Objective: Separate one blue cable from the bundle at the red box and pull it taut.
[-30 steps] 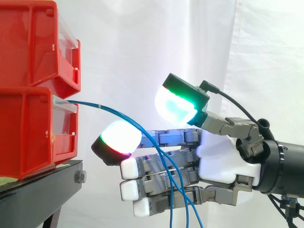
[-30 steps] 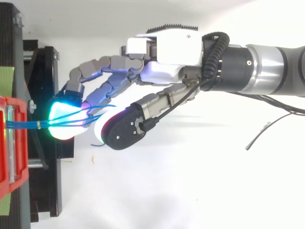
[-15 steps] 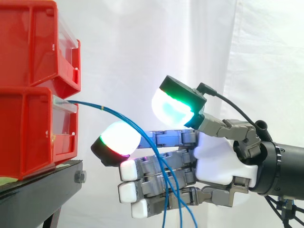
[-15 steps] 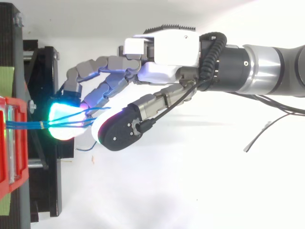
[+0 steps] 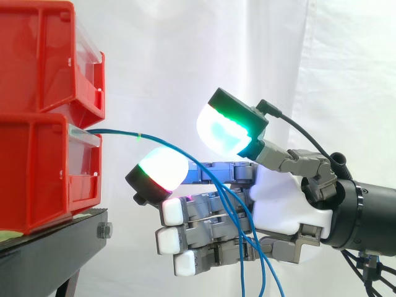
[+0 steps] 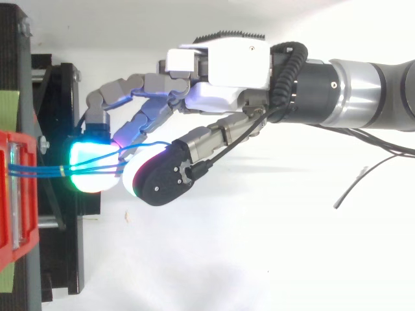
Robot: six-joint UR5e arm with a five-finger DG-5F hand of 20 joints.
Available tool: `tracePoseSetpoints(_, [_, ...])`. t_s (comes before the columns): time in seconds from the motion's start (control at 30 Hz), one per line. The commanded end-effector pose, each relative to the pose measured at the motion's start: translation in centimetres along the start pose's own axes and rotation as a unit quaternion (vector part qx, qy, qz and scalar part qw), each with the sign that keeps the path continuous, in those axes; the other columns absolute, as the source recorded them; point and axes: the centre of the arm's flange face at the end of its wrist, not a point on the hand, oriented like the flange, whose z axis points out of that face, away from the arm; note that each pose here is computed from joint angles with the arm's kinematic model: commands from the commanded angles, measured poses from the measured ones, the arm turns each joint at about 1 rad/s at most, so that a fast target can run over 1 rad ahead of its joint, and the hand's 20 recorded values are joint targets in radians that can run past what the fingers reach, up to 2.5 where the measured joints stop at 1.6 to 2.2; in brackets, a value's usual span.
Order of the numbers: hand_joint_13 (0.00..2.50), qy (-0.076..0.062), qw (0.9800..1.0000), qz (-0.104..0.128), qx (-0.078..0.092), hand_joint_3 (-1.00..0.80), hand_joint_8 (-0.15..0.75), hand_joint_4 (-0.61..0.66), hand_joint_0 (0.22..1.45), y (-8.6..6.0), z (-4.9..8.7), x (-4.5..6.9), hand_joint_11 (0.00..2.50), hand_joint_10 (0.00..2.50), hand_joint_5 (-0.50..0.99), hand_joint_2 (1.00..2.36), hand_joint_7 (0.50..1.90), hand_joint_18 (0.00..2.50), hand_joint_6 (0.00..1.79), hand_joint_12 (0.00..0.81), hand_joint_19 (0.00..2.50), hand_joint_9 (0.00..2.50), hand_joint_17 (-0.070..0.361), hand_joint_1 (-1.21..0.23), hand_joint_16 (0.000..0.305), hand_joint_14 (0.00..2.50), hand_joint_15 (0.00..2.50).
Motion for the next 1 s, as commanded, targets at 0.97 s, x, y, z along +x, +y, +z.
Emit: tracePoseSetpoints(0.97, [0.79, -0.001, 0.9999, -0.007, 0.01, -0.31, 0.319, 0.17, 0.61, 0.9, 1.3, 0.1, 0.59, 0.01, -0.15, 1.01, 1.06, 0.68, 0.69, 0.365, 0.6, 0.79, 0.109, -0.62, 0.049, 0.01, 0.44])
